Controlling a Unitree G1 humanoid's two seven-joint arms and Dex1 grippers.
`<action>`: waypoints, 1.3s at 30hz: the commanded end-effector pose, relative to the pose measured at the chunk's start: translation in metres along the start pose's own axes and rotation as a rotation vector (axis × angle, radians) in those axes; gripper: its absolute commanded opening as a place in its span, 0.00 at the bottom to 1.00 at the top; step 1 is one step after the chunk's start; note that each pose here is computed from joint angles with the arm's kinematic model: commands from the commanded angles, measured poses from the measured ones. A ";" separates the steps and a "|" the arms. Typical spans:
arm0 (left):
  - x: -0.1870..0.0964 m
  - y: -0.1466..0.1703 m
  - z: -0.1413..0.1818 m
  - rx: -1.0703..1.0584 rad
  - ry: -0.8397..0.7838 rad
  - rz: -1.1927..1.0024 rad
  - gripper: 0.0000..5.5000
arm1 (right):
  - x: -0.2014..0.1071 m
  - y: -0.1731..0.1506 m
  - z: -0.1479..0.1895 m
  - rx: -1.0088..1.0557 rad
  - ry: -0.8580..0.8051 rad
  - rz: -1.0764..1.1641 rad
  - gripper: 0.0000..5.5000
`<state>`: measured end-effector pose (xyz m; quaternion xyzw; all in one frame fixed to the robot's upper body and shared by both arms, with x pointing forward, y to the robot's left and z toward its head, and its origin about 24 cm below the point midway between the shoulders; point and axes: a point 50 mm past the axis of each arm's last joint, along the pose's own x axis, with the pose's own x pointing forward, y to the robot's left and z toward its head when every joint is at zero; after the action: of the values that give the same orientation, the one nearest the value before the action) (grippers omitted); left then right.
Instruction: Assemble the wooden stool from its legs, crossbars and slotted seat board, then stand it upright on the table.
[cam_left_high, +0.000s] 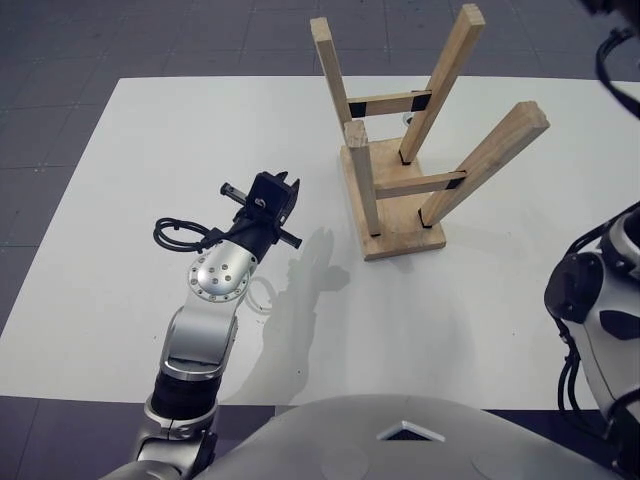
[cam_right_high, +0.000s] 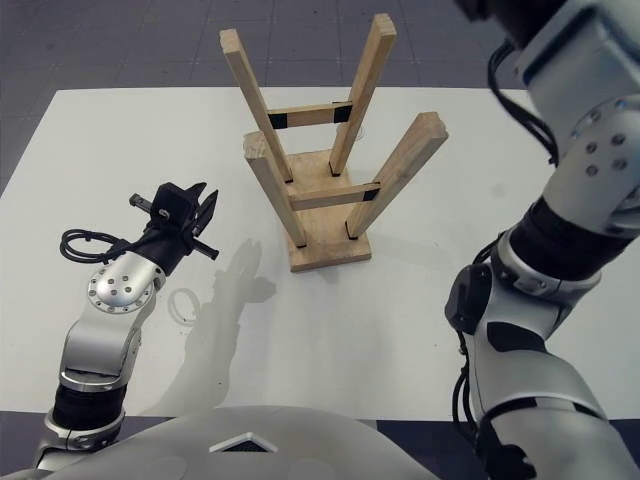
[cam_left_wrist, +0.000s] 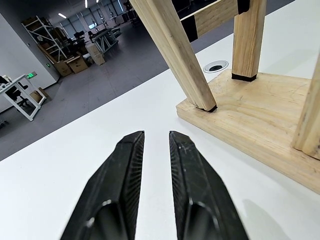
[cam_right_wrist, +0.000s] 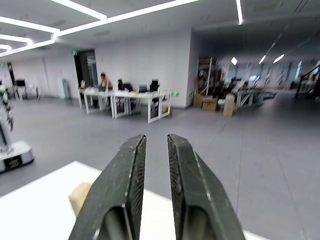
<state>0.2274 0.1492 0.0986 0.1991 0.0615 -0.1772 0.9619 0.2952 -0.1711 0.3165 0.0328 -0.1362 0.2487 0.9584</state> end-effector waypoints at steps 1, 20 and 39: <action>-0.002 -0.001 0.000 0.009 0.002 -0.002 0.17 | -0.017 0.003 -0.050 0.029 0.200 0.022 0.15; 0.001 0.007 0.000 -0.001 -0.044 0.038 0.17 | -0.007 0.017 0.000 0.077 -0.055 0.041 0.15; 0.066 0.073 -0.054 -0.041 -0.056 -0.179 0.17 | -0.125 -0.036 -0.146 -0.094 0.952 0.393 0.15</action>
<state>0.3017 0.2143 0.0645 0.1479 0.0484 -0.2599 0.9530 0.2550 -0.2511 0.1430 -0.1533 0.2783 0.3503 0.8811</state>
